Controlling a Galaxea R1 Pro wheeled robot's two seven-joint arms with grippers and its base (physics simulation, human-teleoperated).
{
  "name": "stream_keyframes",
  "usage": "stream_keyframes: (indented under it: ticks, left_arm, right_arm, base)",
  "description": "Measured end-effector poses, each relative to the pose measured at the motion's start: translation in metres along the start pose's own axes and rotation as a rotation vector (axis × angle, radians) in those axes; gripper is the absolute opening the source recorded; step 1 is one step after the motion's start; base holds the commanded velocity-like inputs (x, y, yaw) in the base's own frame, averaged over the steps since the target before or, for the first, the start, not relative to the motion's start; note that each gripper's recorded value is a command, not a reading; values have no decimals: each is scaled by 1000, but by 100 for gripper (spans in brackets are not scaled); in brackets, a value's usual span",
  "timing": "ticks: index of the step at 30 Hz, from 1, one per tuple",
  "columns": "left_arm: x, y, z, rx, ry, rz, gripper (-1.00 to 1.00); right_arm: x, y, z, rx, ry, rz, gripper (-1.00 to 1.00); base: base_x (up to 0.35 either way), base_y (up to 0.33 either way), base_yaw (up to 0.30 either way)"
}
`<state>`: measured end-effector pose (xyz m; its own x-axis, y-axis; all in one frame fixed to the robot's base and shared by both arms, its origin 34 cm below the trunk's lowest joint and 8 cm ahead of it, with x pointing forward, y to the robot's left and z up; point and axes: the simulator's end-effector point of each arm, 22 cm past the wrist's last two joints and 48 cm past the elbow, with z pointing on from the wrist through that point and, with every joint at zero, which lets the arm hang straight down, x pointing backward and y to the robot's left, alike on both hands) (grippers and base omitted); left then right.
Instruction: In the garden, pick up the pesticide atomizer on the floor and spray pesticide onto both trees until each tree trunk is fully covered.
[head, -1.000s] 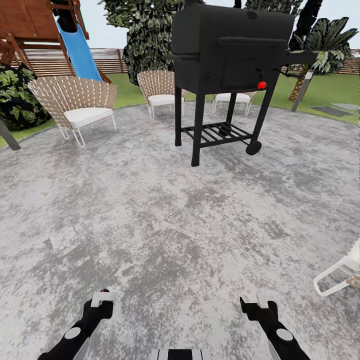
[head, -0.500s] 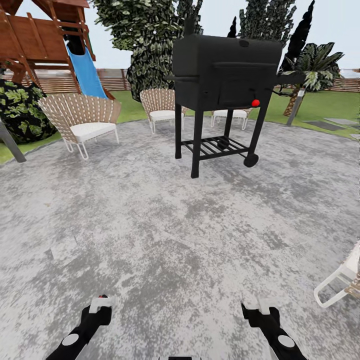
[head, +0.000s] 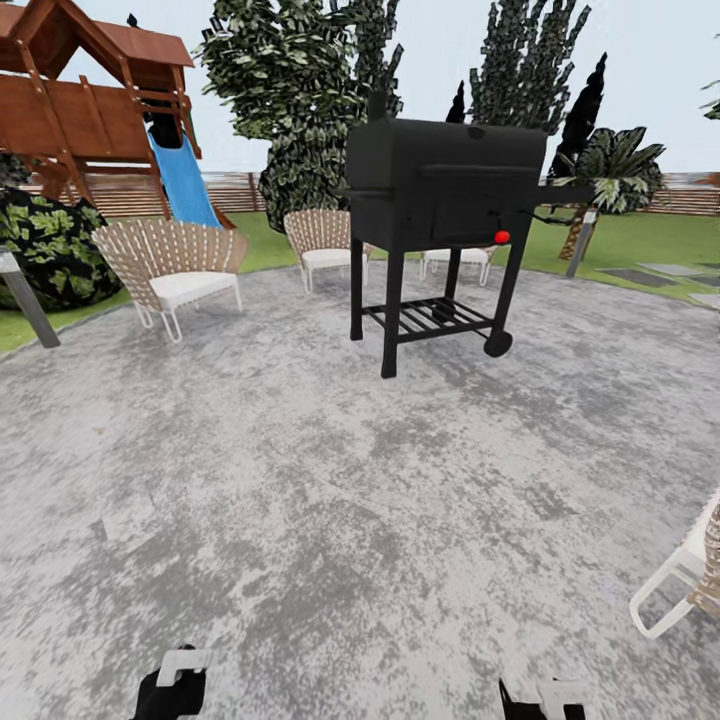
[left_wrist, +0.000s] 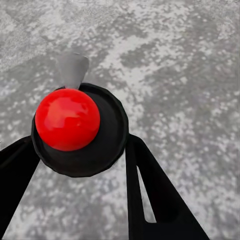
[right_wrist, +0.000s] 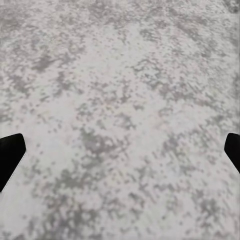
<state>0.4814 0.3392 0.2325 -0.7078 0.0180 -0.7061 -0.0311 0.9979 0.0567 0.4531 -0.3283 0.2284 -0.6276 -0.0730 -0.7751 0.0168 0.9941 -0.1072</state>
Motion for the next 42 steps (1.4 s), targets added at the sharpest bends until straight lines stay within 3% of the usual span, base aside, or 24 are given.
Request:
stream_keyframes:
  ticks: [10,31,42]
  left_arm:
    - [-17,1,-11,-1,-4,-3,-100]
    - [-59,4,-36,-2,-4,-4,-100]
    - [-80,5,-49,-2,-4,-4,-100]
  right_arm:
    - [-19,-5,-8,3,-3,-2,100]
    - [-58,-7,-30,-2,10,-1,100]
    - [-79,-8,-41,-3,12,0,100]
  base:
    - [0,0,-61]
    - [0,0,-258]
    - [0,0,-20]
